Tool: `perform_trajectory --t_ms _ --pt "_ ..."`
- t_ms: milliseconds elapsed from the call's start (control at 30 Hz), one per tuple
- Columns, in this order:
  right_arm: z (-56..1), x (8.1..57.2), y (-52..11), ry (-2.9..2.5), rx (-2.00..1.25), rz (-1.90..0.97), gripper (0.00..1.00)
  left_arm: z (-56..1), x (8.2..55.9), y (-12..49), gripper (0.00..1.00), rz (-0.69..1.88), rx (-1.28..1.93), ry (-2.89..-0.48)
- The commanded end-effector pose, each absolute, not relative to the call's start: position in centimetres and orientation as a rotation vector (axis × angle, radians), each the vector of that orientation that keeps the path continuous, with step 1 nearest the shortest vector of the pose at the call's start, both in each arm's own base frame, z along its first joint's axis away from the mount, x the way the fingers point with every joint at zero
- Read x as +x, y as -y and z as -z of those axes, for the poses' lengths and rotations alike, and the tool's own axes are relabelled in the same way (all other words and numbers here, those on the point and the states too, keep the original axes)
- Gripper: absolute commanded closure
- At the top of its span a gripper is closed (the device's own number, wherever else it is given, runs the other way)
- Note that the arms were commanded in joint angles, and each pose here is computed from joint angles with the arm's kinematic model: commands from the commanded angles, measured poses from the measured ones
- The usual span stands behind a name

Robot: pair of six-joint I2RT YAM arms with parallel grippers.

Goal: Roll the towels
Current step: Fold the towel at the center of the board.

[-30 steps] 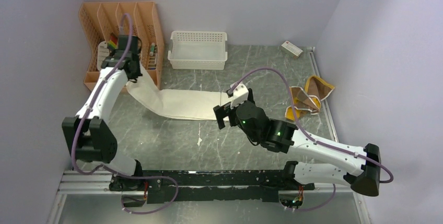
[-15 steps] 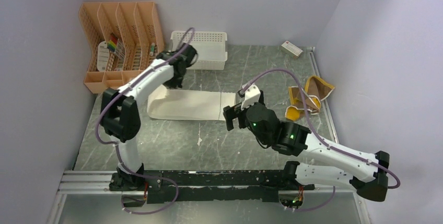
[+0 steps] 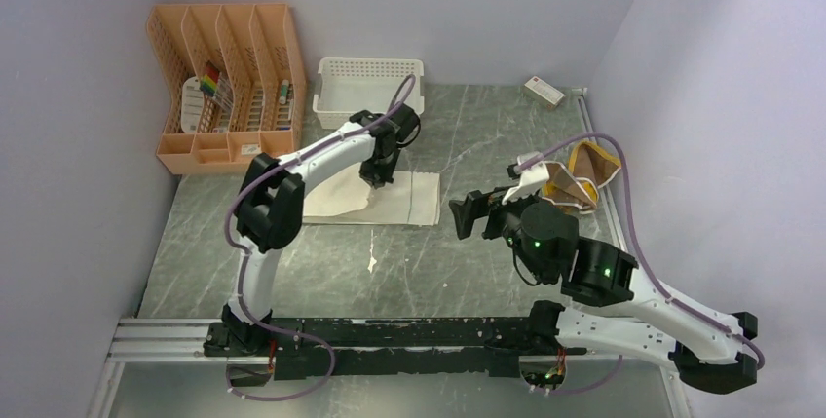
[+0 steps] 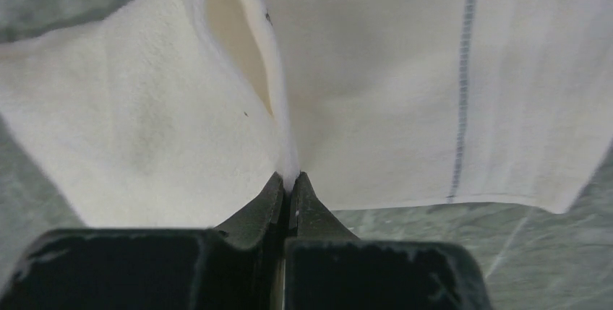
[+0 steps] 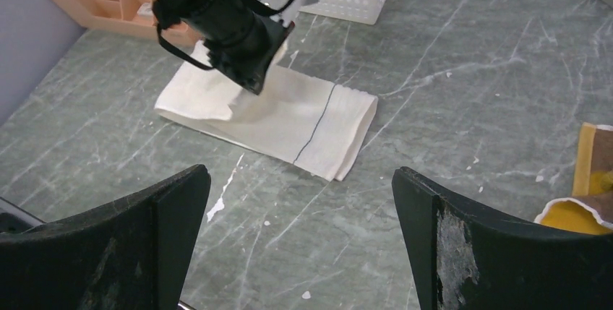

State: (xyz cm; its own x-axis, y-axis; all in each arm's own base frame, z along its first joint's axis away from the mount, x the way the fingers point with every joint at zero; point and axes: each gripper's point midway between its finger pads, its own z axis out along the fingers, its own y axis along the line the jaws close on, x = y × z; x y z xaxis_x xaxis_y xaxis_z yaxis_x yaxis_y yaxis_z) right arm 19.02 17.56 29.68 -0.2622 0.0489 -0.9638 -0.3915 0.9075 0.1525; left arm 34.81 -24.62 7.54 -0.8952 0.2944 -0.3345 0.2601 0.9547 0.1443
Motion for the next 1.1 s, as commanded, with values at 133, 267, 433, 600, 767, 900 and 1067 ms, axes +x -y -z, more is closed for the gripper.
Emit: perform_trajectory --t_ms 133,267,433,600,767,900,1067 --pt "-29.4 18.7 -15.6 -1.829 -0.19 -0.396 0.0 -7.0 35.4 32.6 0.93 0.162 0.387 -2.728" --pt "-29.3 18.5 -15.3 -1.83 -0.177 -0.407 0.0 -7.0 35.2 34.9 0.93 0.266 0.387 -2.717" --pt "-29.1 18.4 -14.9 -1.839 -0.164 -0.399 0.0 -6.9 34.5 36.7 0.93 0.374 0.376 -2.718" --pt "-28.7 18.4 -14.7 -1.847 -0.163 -0.386 0.0 -6.3 33.4 38.4 0.93 0.467 0.389 -2.737" --pt "-28.5 18.4 -14.4 -1.848 -0.152 -0.384 0.0 -4.9 32.4 39.2 0.93 0.507 0.392 -2.769" --pt "-28.1 18.3 -14.2 -1.855 -0.154 -0.375 0.0 -3.7 31.9 39.4 0.93 0.51 0.393 -2.798" --pt "-28.0 18.2 -13.7 -1.853 -0.142 -0.369 0.0 -3.3 31.3 40.1 0.67 0.542 0.41 -2.81"
